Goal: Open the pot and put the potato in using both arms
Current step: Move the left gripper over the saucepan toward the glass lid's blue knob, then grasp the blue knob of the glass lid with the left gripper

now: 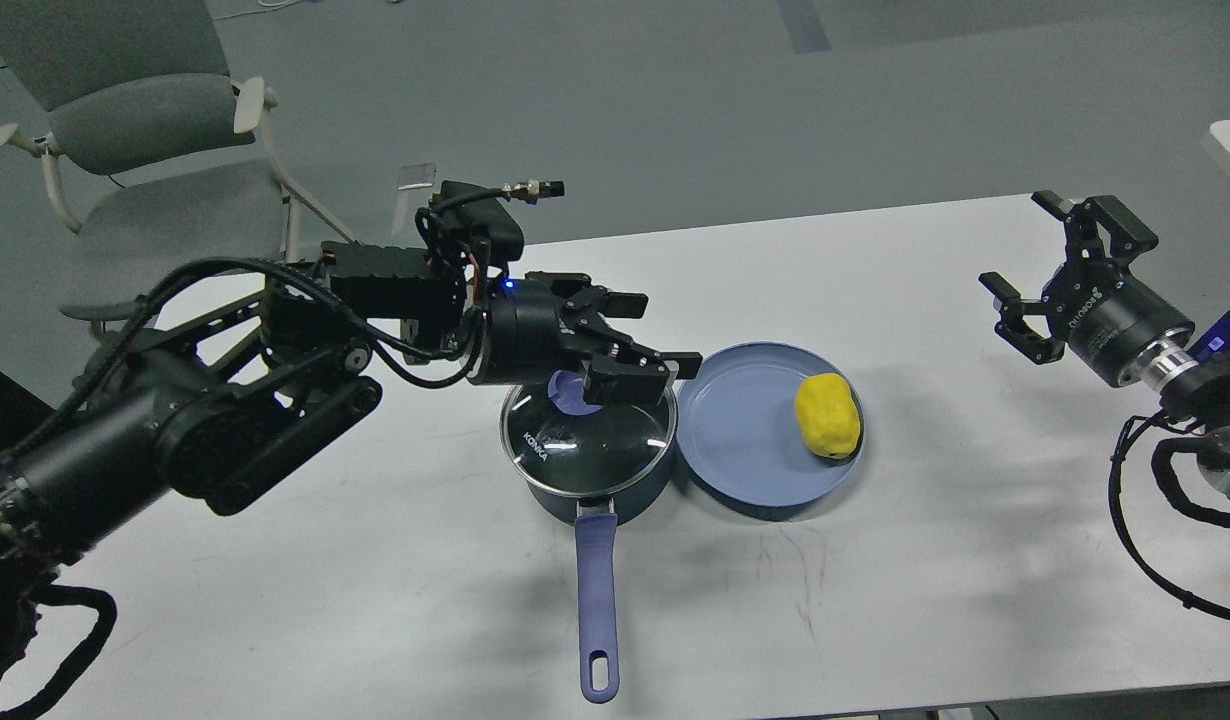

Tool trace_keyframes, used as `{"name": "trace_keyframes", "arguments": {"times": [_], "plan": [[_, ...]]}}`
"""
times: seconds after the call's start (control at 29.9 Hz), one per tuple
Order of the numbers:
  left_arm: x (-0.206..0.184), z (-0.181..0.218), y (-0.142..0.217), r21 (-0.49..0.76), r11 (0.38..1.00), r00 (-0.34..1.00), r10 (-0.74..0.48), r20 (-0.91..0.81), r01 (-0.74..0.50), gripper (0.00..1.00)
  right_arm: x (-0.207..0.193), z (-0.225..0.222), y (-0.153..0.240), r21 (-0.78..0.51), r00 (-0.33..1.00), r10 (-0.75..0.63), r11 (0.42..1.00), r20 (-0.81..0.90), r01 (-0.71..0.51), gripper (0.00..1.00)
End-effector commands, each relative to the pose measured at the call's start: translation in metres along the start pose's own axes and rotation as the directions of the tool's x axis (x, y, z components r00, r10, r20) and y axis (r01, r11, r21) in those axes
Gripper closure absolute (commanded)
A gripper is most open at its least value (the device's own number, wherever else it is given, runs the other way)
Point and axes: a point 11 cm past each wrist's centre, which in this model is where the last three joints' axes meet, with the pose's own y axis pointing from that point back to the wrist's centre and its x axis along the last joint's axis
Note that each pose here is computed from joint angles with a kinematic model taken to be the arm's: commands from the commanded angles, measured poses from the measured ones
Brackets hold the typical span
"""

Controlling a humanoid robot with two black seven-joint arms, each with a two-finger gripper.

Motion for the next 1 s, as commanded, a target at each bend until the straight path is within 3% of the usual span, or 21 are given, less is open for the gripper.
{"name": "trace_keyframes", "arguments": {"times": [0.0,0.4,0.97], "plan": [[-0.015,-0.009,-0.007,0.035,0.999,0.999,-0.035,0.023,0.034,0.02,0.002,-0.001,0.001,-0.002,1.000,0.003,1.000,-0.004,-0.003,0.00],[-0.054,-0.029,0.010,0.097,0.992,0.997,-0.074,-0.034,0.077,0.02,0.002,0.001,0.003,-0.007,1.000,0.004,1.000,-0.004,-0.004,0.00],[-0.063,-0.031,0.018,0.105,0.993,0.997,-0.057,-0.047,0.061,0.02,0.003,0.000,0.003,-0.008,1.000,0.004,1.000,-0.007,-0.004,0.00]]}}
